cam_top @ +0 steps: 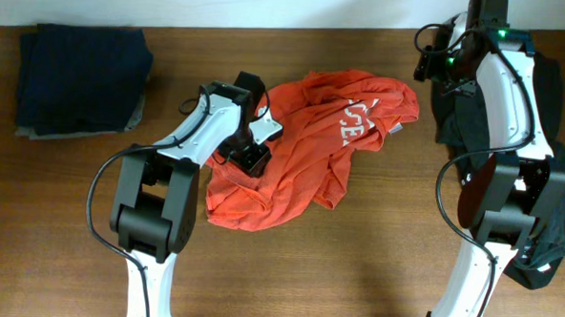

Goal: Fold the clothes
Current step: 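Grasp the t-shirt's left side with the left gripper and pull left, then grasp the orange t-shirt's upper right edge with the right gripper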

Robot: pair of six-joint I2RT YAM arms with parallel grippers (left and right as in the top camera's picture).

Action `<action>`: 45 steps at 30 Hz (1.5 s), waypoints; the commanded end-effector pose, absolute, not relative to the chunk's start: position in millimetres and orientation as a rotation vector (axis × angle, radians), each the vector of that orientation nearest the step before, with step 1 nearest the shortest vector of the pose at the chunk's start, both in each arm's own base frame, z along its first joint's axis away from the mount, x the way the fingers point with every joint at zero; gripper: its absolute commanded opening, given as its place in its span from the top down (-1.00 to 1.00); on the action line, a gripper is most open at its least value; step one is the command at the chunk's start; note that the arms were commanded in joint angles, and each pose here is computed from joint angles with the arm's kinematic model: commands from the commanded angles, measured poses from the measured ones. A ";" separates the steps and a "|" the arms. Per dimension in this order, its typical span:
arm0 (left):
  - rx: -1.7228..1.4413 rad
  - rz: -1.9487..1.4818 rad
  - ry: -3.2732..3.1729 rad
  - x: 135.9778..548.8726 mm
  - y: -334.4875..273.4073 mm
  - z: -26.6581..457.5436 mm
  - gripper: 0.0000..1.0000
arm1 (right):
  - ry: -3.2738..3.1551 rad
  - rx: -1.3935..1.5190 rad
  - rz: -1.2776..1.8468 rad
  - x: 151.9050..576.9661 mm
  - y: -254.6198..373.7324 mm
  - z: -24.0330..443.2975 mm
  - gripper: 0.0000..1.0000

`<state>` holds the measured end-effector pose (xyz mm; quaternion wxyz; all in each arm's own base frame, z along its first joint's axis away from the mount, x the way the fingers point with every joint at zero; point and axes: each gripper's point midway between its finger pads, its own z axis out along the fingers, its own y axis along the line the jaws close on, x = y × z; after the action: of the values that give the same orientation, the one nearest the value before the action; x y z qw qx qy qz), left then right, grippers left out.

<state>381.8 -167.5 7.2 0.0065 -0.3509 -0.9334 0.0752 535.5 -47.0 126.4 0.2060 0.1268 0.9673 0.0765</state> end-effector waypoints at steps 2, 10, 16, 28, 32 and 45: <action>-1.127 0.239 -2.940 386.3 -168.2 10.1 0.20 | 2.688 0.339 0.221 535.6 -43.1 130.7 -0.55; -1.061 0.083 -2.969 391.9 -151.7 8.6 0.81 | 2.689 0.339 0.222 535.5 -43.1 130.7 -0.55; -0.786 -0.185 -3.058 407.7 -117.4 23.2 0.99 | 2.677 0.174 0.290 538.7 -30.5 134.1 -0.55; -0.532 -0.226 -3.287 458.8 -101.0 117.7 0.98 | 2.561 -0.252 0.326 557.3 30.8 147.0 -0.56; -0.565 -0.222 -3.308 460.1 -104.4 144.1 0.98 | 2.530 -0.304 0.333 561.8 52.4 150.7 -0.56; -0.569 -0.221 -3.283 454.3 -104.4 142.5 0.88 | 2.560 -0.314 0.345 554.7 58.0 146.7 -0.57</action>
<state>452.6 -105.7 130.6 -0.0842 -0.1755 -0.9789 -0.0617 555.7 58.1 142.5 0.2628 -0.1109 0.9502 0.1258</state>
